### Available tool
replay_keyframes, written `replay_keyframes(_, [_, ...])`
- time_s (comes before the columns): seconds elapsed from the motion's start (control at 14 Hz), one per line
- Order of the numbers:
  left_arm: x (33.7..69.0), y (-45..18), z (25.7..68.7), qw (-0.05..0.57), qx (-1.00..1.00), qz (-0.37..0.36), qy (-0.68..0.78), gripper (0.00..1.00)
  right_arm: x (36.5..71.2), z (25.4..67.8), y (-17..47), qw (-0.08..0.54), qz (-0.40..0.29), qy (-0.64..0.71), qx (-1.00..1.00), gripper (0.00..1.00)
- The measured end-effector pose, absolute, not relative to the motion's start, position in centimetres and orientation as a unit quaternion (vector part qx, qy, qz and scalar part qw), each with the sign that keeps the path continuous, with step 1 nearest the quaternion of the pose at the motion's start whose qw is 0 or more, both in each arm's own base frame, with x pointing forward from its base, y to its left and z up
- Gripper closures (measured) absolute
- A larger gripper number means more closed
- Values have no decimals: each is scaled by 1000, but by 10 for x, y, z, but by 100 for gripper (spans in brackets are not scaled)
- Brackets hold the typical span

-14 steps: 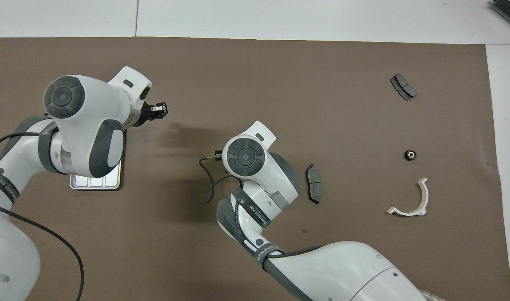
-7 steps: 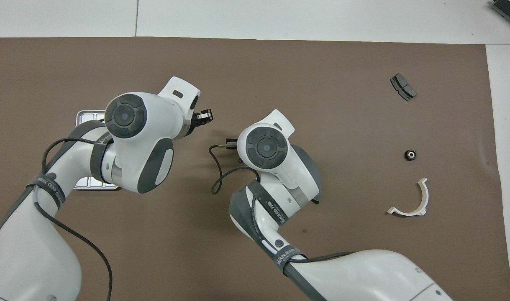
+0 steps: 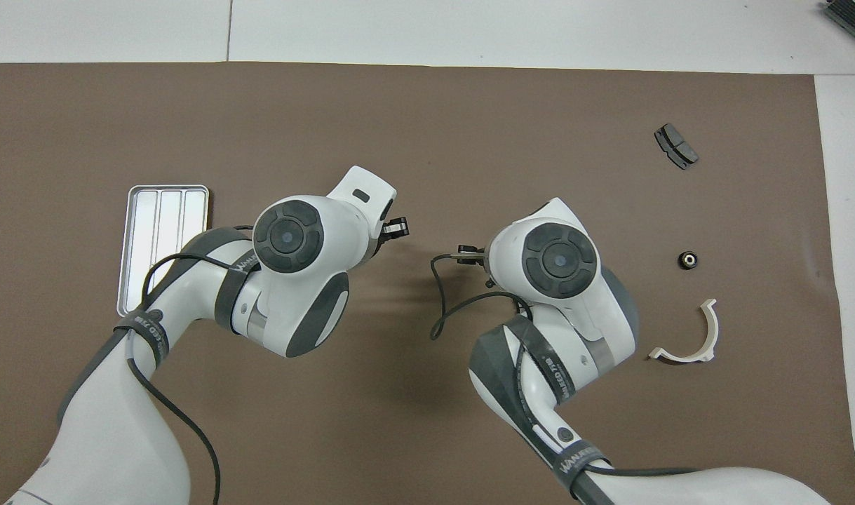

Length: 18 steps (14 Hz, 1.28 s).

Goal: Place bearing gear from tray to pile

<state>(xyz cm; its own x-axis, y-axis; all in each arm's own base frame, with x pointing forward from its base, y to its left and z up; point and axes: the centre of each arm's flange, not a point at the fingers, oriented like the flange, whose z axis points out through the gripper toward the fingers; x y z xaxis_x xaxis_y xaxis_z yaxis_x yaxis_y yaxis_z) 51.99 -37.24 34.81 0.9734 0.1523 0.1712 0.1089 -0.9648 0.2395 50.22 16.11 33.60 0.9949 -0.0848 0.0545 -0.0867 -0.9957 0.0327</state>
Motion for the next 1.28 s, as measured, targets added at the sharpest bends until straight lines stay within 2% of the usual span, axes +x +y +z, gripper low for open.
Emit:
replay_keyframes(0.07, [529, -364, 354, 116, 985, 100, 75, 0, 501, 330, 143, 19, 22, -36, 999, 66])
replay_keyframes(0.21, [562, -324, 379, 108, 983, 102, 109, 0, 496, 316, 106, 22, 14, -22, 999, 66])
replay_keyframes(0.43, [608, -235, 440, 75, 986, 82, 123, 0, 487, 302, 72, 24, 3, -8, 1000, 65])
replay_keyframes(0.5, [616, -204, 460, 63, 988, 71, 118, 0, 486, 300, 65, 24, 2, -5, 1000, 61])
replay_keyframes(0.57, [621, -176, 474, 53, 991, 59, 111, 0, 486, 301, 62, 23, 2, -4, 1000, 52])
replay_keyframes(0.78, [625, -99, 500, 32, 997, 24, 63, 0, 492, 312, 65, 21, 17, -1, 1000, 16])
replay_keyframes(0.93, [619, -59, 515, 27, 999, 11, 35, 0, 504, 329, 75, 15, 37, 2, 999, 0])
replay_keyframes(1.14, [600, -35, 544, 16, 1000, -4, 20, 0, 520, 358, 114, -12, 60, 4, 998, 0])
replay_keyframes(1.28, [588, -34, 573, 6, 1000, -13, 17, 0, 524, 371, 162, -24, 68, 1, 997, 0])
